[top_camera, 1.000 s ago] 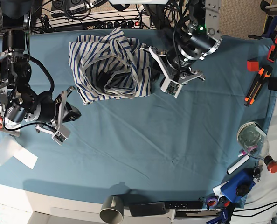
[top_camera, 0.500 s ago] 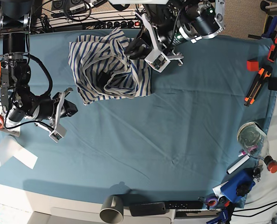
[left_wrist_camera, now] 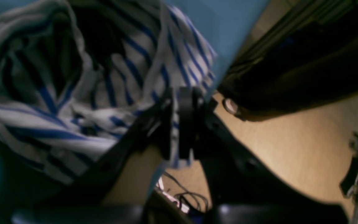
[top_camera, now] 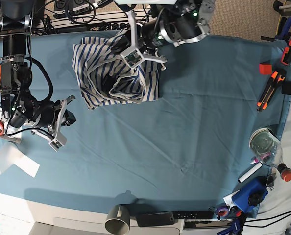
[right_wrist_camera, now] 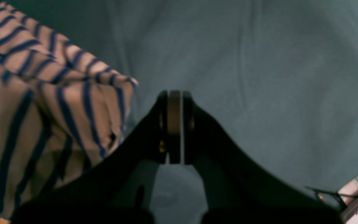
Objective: Fold the T-shirt properly
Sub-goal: 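Move the left gripper onto the bundle and press the folded layers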
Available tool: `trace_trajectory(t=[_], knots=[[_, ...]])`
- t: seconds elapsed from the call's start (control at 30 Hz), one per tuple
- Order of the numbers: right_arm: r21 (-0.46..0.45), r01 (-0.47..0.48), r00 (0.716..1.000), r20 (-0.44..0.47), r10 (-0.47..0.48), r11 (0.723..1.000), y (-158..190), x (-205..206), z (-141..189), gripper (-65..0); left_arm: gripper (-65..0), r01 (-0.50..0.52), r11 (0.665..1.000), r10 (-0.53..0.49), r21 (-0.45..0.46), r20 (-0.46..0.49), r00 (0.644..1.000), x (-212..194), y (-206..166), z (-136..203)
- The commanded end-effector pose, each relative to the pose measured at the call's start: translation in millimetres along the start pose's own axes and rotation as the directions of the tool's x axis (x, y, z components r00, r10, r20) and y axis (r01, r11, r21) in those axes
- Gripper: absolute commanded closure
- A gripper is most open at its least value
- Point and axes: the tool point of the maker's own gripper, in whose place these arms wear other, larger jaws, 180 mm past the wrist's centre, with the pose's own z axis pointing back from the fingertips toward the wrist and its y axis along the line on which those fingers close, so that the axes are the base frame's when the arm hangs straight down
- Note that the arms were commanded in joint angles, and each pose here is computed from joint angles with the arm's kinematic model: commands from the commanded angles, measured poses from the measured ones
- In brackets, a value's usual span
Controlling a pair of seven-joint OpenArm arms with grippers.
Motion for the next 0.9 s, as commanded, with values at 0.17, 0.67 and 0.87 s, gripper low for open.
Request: trace_trajectory(t=[0.17,0.67,0.87], knots=[[-0.029,-0.012,0.999,0.047,0.013,1.000,-10,14,10,-1.3,-1.2,0.022,0.999,-0.023,0.023,0.025,0.999,9,14,-11],[-0.058,-0.020,0.998,0.057,0.023,0.998,-15,16,11,-1.3,0.0,-0.009,0.987,0.045,0.160,-0.227,0.973,-50,47,-23],[-0.058,-0.019,0.998,0.055,0.023,0.998,-15,15,11,-1.3,0.0,0.053,0.969,0.019,0.242,-0.286,0.958,-61,64,-18]])
